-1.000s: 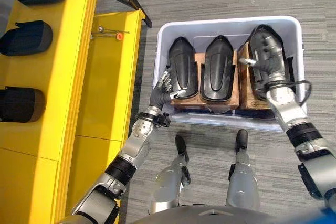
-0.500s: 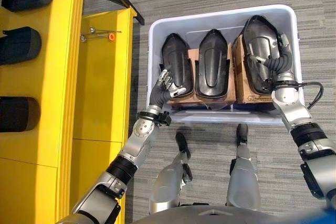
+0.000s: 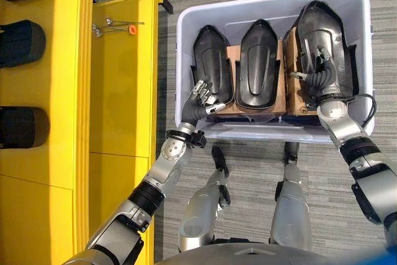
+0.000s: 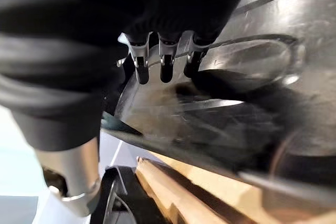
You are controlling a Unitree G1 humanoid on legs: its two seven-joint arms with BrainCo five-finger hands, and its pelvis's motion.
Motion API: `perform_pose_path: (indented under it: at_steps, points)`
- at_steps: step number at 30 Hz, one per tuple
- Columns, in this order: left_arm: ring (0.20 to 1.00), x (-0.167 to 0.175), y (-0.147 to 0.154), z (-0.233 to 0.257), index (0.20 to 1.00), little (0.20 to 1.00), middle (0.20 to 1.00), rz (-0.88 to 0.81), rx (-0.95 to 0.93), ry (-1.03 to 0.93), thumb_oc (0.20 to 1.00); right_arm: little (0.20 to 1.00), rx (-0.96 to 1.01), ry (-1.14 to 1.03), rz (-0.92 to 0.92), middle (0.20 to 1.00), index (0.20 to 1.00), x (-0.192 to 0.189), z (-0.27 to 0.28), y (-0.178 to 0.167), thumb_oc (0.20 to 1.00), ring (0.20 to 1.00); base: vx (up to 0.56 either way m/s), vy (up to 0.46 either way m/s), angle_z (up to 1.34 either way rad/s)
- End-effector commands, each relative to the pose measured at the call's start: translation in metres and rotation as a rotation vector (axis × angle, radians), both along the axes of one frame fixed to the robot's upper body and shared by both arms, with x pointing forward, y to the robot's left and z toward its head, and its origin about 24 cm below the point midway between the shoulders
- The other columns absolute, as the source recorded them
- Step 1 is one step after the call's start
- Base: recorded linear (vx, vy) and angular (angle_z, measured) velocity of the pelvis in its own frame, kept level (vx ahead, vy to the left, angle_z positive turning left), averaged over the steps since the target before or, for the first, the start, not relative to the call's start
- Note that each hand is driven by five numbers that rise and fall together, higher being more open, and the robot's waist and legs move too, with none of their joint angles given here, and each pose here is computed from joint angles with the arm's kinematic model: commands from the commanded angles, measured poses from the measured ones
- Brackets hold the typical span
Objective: Move parts from the plastic box to the shelf.
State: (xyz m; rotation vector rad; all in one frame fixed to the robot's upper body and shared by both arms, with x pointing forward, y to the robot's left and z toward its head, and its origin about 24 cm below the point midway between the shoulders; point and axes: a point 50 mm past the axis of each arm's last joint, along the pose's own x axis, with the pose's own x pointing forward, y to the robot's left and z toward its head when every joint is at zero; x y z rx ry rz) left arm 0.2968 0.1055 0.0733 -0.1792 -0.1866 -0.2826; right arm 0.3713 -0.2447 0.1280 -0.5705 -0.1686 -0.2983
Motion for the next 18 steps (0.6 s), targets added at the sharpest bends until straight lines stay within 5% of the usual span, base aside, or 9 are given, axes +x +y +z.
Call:
perform_pose_path:
  at_steps: [1,10,18]
  points:
    - [1.000,0.000,0.000,0.022,1.000,1.000,1.000,-0.009,-0.035,-0.119,1.000,1.000,0.011,-0.052,0.097,1.000,1.000,0.011,0.018,0.024,1.000,1.000,-0.01,-0.011,0.06]
    - [1.000,0.002,0.004,0.022,1.000,1.000,1.000,0.035,-0.034,-0.129,1.000,1.000,-0.054,0.058,0.317,1.000,1.000,-0.010,-0.027,0.069,1.000,1.000,0.00,-0.011,0.06]
    - [1.000,0.001,0.015,0.021,1.000,1.000,1.000,0.080,-0.018,-0.133,1.000,1.000,-0.121,0.086,0.402,1.000,1.000,-0.028,-0.040,0.075,1.000,1.000,0.00,0.000,0.02]
